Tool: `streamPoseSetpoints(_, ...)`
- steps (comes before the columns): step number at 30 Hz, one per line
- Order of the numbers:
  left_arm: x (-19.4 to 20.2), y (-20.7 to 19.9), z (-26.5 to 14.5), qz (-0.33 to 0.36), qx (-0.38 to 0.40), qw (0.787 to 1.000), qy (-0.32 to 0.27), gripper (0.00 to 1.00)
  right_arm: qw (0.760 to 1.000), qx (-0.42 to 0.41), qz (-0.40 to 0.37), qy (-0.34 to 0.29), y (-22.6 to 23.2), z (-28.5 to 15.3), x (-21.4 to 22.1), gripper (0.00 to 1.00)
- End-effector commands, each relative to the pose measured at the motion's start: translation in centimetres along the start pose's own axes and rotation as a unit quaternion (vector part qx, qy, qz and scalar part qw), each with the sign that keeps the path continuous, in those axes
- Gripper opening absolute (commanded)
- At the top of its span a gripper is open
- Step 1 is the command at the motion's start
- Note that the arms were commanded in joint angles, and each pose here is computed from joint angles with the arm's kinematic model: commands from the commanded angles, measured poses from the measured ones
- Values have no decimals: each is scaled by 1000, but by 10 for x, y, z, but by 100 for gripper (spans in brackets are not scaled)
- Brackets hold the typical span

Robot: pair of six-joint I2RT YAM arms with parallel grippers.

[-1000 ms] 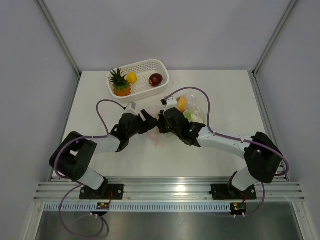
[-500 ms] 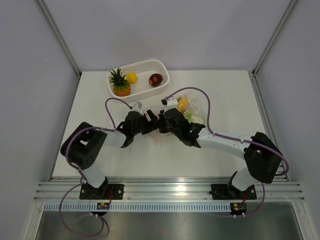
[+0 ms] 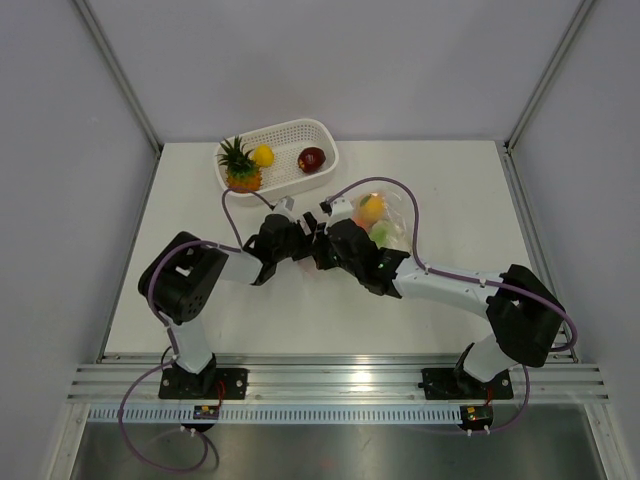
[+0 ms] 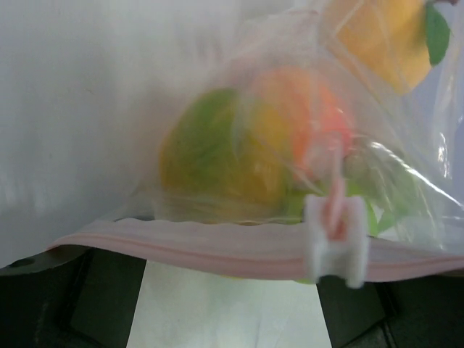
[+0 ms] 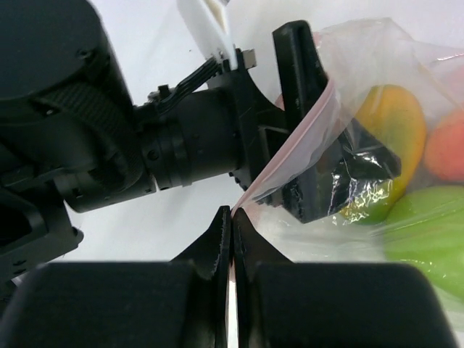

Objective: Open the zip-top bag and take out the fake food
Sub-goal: Pick up the fake fruit from the zipper food storage bag.

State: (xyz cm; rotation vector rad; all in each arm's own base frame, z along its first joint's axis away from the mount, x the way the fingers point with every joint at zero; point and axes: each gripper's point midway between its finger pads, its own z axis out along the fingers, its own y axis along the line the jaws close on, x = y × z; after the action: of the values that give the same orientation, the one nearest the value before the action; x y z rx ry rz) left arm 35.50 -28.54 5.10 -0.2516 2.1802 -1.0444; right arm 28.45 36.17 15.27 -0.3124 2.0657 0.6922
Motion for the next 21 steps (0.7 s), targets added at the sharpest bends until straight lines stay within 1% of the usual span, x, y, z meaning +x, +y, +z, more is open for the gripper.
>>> streamPoseSetpoints(1,-7,-8,15,18,9,1000,-1,86,998,-54,7,-21,28,-9,-14,0)
streamPoseSetpoints(2,-8,-8,18,17,6,1000,1,86,998,-56,6,-22,28,-10,-14,0)
streamPoseSetpoints(4,0,5,21,10,-21,1000,17,86,998,-56,6,-24,28,-11,-15,0)
streamPoseSetpoints(6,-2,5,25,14,-28,999,17,86,998,-58,7,-25,28,-12,-16,0)
streamPoseSetpoints(7,2,11,25,14,-45,999,26,85,998,-58,7,-25,28,-12,-15,0)
streamPoseSetpoints(8,3,12,26,20,-51,998,29,82,998,-61,7,-26,30,-13,-16,0)
streamPoseSetpoints(9,0,9,29,23,-51,998,29,77,998,-59,7,-27,29,-13,-16,0)
streamPoseSetpoints(11,9,15,32,25,-64,997,46,70,998,-57,9,-29,28,-14,-17,0)
streamPoseSetpoints(12,9,13,34,26,-62,997,48,63,998,-56,8,-29,27,-14,-17,0)
streamPoseSetpoints(14,10,13,34,26,-61,997,49,56,998,-54,9,-32,26,-15,-18,0)
streamPoseSetpoints(15,10,13,33,27,-60,997,49,50,998,-53,9,-32,26,-16,-17,0)
streamPoseSetpoints(21,2,1,25,32,-45,998,36,48,999,-11,15,-42,12,-13,-21,0)
